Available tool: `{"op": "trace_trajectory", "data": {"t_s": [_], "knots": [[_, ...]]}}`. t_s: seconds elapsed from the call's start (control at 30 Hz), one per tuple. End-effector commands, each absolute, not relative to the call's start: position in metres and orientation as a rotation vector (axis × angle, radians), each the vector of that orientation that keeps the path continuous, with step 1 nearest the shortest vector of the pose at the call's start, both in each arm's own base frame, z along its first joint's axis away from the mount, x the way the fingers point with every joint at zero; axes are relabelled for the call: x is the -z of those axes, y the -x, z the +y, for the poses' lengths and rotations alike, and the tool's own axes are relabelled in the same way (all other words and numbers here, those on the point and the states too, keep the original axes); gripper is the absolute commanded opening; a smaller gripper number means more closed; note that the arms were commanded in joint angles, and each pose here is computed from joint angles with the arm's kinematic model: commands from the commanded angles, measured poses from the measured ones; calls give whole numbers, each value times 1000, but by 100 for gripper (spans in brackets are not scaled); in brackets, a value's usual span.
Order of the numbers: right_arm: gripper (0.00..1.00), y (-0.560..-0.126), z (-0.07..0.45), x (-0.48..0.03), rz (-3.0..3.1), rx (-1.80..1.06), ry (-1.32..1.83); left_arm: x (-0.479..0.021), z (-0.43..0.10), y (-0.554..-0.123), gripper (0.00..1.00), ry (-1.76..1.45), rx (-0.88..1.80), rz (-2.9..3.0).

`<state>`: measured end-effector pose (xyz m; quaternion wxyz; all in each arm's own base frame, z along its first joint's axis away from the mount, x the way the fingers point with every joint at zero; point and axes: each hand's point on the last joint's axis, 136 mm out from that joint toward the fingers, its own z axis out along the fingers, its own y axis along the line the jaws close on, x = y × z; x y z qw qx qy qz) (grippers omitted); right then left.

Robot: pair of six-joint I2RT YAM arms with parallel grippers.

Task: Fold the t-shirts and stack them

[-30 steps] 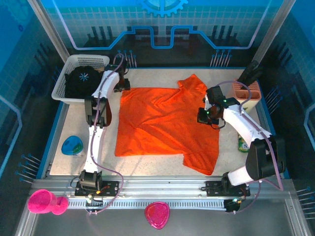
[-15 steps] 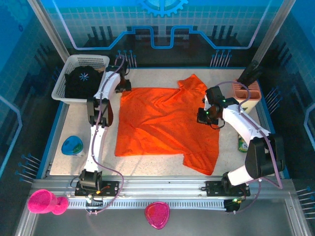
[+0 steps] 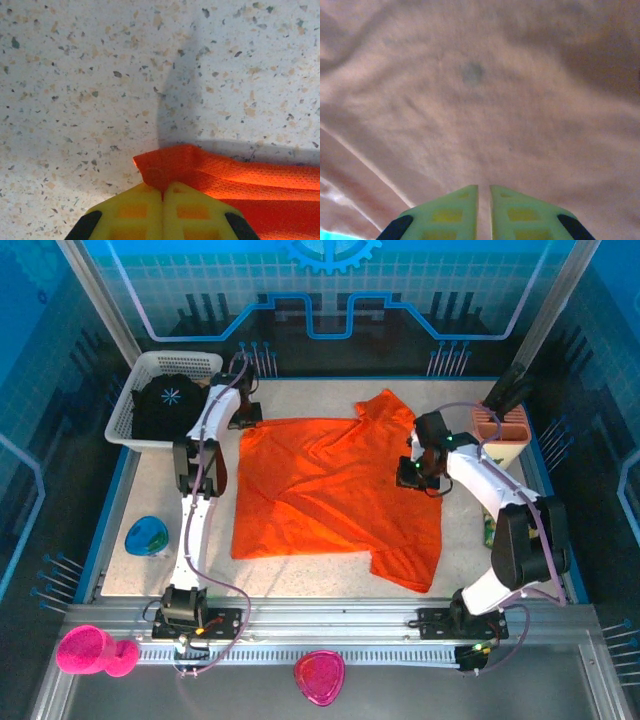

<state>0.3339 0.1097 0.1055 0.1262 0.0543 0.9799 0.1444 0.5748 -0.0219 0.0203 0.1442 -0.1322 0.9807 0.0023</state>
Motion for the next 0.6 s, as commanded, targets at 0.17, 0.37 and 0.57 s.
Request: {"op": "trace_trajectory", "data": {"t_s": [0.17, 0.37, 0.57], "knots": [[43, -437, 76, -133, 2720, -373, -124, -70, -52, -556, 0, 281, 74, 2801], [46, -509, 57, -97, 2771, -244, -85, -114, -60, -551, 0, 270, 122, 2709], [46, -549, 32, -57, 2846, -3, -2, -109, -63, -551, 0, 270, 148, 2714]]}}
